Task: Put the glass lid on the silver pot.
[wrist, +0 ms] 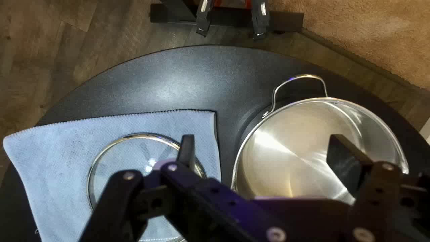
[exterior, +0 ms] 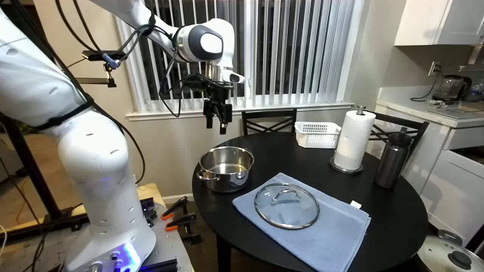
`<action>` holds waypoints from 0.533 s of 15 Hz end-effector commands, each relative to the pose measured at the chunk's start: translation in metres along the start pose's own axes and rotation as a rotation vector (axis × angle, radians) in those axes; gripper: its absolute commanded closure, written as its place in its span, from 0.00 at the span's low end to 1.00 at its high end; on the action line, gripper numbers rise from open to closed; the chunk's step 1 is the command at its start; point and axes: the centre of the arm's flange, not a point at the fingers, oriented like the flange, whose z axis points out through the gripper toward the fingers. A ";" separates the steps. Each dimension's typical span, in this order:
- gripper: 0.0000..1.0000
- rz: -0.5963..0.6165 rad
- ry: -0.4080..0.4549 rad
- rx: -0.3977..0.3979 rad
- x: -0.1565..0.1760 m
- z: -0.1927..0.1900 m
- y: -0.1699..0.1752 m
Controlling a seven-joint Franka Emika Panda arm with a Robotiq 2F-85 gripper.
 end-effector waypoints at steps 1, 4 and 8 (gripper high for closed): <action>0.00 0.000 0.000 0.000 0.000 0.000 0.000; 0.00 0.000 0.000 0.000 0.000 0.000 0.000; 0.00 0.028 0.026 0.005 0.028 0.005 0.031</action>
